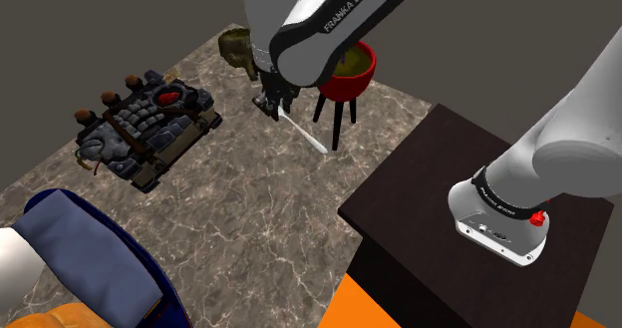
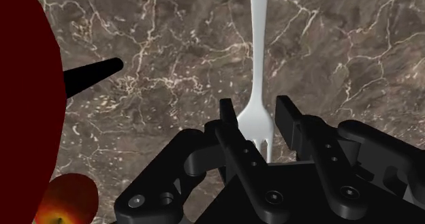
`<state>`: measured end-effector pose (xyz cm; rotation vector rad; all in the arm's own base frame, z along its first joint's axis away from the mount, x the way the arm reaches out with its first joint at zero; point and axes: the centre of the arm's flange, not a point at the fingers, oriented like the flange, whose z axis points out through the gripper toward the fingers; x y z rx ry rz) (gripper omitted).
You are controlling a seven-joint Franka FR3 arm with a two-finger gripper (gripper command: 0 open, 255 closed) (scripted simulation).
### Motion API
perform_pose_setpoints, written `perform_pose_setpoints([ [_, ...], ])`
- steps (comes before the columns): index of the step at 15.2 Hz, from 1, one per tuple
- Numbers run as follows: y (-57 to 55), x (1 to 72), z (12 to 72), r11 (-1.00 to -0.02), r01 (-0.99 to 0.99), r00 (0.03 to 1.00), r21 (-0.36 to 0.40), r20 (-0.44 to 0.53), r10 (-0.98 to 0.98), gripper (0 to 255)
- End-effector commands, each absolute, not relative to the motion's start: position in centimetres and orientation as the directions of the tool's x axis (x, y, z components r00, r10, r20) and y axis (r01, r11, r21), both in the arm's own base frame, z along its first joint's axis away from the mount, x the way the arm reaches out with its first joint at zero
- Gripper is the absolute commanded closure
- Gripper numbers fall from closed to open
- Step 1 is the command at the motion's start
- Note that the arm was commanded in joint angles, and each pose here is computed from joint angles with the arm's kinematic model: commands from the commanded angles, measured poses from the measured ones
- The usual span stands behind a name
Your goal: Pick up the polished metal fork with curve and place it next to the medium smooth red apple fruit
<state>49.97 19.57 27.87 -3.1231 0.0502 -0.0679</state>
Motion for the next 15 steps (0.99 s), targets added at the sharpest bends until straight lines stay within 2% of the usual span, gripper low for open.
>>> perform_pose_setpoints([
  [1,17.2,51.8,28.1,-0.999,-0.03,0.999,-0.018,0.043,-0.031,255],
  [7,10.2,56.2,28.1,-0.999,-0.03,0.999,-0.018,0.043,-0.031,255],
  [15,10.2,56.2,23.9,-0.999,-0.03,0.999,-0.018,0.043,-0.031,255],
])
